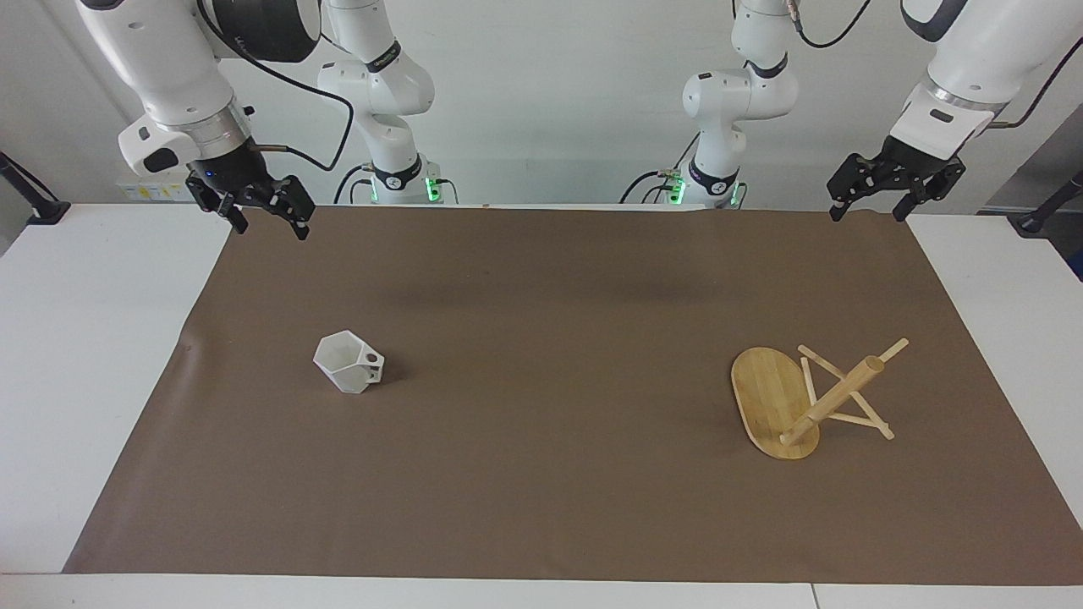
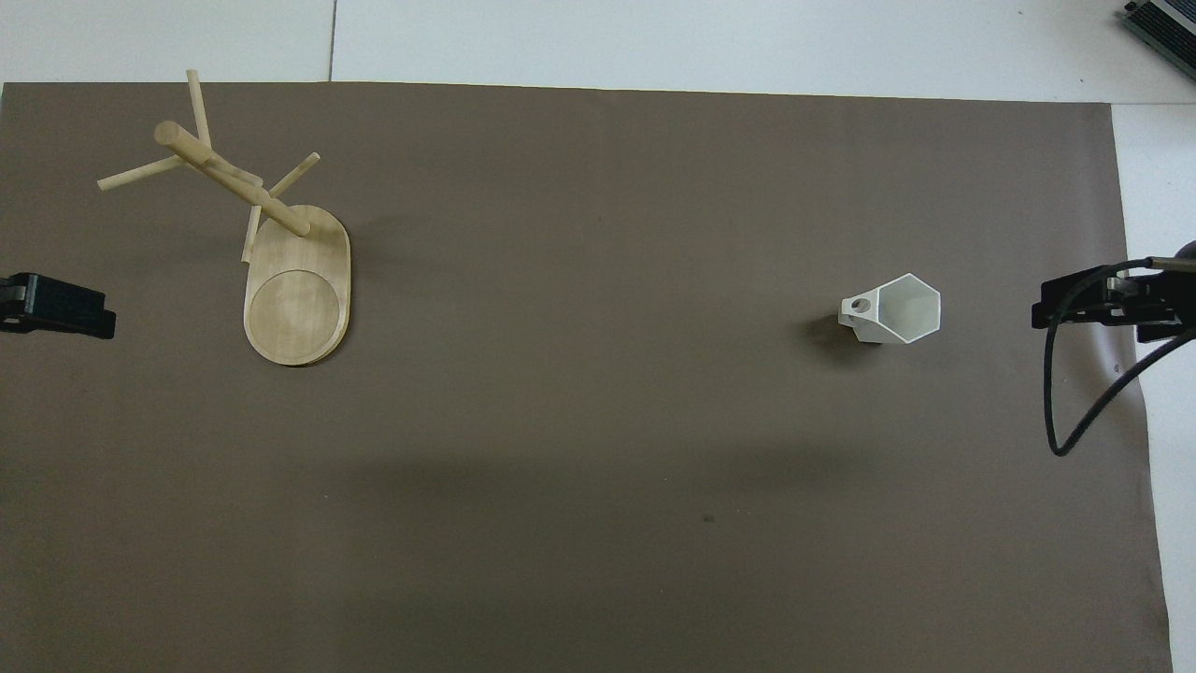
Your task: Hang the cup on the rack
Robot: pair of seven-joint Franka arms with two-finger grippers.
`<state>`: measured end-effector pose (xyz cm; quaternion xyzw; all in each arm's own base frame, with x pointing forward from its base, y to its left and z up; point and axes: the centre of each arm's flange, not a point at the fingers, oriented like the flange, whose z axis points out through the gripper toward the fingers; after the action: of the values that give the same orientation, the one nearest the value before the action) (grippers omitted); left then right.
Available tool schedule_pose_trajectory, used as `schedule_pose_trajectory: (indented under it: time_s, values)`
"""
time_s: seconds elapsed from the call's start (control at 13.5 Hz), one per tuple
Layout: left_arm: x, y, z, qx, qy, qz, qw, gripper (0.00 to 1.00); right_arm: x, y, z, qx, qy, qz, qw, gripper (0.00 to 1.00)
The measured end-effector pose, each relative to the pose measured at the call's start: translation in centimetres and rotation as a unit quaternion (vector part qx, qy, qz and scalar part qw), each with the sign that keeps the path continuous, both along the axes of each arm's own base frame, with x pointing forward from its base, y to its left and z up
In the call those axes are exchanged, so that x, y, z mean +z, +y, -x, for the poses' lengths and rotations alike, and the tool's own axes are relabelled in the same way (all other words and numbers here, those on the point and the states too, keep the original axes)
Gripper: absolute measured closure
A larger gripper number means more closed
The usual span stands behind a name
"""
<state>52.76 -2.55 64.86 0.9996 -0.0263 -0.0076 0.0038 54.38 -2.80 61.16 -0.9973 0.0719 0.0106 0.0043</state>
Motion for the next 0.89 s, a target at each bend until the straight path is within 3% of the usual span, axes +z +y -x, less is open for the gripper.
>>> schedule_pose_trajectory:
  time_s: [0.89]
  values:
    - [0.19,0.4,0.08,0.004,-0.002,-0.001,1.0,0.0,0.01,0.25,-0.01,0.003,0.0,-0.001,1.0,0.0]
